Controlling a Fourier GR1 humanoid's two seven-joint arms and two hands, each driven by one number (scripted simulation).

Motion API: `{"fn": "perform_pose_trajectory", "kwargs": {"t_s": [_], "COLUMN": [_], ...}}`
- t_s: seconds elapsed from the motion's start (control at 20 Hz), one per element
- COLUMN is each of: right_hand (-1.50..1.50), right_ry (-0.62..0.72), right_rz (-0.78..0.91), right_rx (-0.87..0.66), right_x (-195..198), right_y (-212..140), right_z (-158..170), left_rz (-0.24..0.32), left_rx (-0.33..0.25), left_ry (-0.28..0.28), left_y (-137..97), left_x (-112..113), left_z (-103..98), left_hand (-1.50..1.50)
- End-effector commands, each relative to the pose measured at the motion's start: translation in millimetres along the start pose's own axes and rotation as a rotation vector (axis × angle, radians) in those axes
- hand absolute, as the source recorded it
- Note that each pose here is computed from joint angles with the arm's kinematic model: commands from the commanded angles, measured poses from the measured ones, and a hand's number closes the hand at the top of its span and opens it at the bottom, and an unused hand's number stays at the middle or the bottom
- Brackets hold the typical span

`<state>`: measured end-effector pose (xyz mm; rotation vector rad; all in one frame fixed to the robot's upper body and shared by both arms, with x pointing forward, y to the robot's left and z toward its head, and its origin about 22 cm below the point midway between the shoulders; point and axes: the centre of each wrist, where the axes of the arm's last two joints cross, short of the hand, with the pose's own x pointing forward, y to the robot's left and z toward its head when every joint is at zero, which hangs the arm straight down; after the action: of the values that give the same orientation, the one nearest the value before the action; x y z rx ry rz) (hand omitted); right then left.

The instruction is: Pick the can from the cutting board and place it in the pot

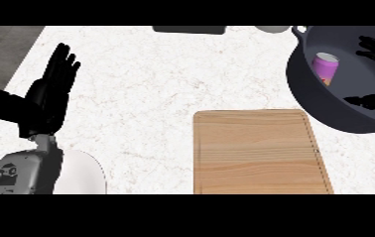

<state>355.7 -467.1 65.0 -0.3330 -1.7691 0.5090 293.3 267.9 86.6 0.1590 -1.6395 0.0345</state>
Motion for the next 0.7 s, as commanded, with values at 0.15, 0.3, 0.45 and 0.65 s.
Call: {"fn": "perform_pose_trajectory", "kwargs": {"t_s": [0.15, 0.3, 0.45, 0.65], "right_hand": [-1.50, -1.50, -1.50, -1.50], "right_ry": [-0.025, -0.005, 0.003, -0.002], "right_rz": [-0.245, -0.249, -0.267, -0.273], "right_rx": [-0.098, -0.103, -0.096, -0.105], "right_x": [8, 11, 12, 14], "right_y": [-52, -74, -83, -95], "right_z": [22, 40, 48, 60], "left_rz": [0.005, 0.014, 0.026, 0.004], "left_rx": [0.002, -0.008, 0.001, 0.000], "left_ry": [-0.011, -0.021, -0.011, -0.003], "left_y": [1, -12, -7, -5], "left_x": [1, 10, 4, 4], "left_z": [0, 2, 0, -7], "left_hand": [0.00, 0.00, 0.00, 0.00]}}
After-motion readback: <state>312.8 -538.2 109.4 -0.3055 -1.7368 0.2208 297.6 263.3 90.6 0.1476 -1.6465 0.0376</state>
